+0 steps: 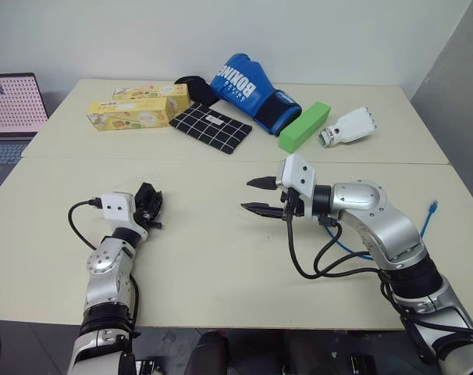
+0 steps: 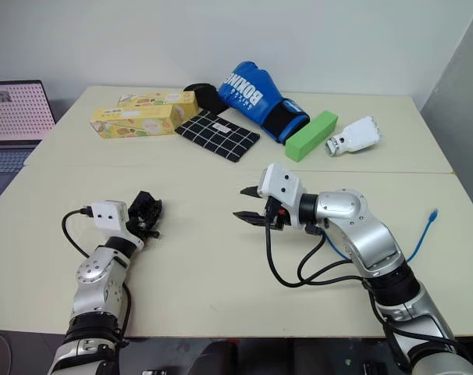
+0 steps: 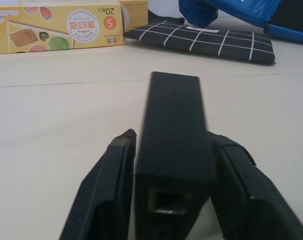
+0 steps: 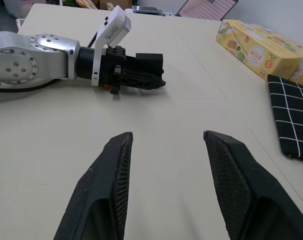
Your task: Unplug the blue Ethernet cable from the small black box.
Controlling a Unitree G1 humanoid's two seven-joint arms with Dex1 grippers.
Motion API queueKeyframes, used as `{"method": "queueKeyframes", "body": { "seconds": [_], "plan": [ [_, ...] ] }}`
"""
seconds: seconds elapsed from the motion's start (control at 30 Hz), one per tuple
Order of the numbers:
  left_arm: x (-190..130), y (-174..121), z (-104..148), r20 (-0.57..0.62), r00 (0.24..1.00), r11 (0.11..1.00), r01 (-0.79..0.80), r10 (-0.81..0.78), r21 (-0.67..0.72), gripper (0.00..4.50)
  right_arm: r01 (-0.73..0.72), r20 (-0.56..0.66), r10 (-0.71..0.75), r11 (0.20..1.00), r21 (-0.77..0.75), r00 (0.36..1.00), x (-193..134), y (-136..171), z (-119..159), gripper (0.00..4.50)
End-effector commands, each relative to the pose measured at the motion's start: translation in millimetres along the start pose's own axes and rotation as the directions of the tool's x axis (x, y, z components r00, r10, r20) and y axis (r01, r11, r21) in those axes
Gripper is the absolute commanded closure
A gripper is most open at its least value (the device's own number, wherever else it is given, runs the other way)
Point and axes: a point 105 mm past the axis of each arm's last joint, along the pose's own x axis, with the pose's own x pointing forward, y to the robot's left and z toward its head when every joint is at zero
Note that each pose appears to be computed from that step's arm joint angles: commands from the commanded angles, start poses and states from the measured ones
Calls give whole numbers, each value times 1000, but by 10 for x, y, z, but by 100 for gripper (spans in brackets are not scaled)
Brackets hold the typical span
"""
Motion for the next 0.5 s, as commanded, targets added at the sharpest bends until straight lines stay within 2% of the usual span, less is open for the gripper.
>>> {"method": "queueKeyframes", "body": {
  "seconds": [0.03, 0.1, 0.23, 0.4, 0.5],
  "plan": [
    [-70, 32, 88, 42, 999, 1000, -16, 16, 0, 141, -23, 30, 25, 998, -51, 999, -3, 43, 145, 210],
    [-120, 44, 82, 25, 999, 1000, -28, 27, 13, 104, -22, 28, 24, 999, -49, 999, -6, 47, 141, 210],
    [-311, 136, 49, -98, 992, 995, -80, 85, 55, 8, 1, 20, -1, 1000, -19, 1000, -42, 45, 97, 210],
    [-485, 123, 245, -134, 990, 991, -22, 40, 130, 8, 66, -18, -65, 996, 51, 998, -192, -11, -48, 210],
    [-582, 83, 391, -180, 983, 978, 72, -36, 195, 8, 136, -76, -130, 986, 91, 989, -417, -120, -198, 210]
  ]
}}
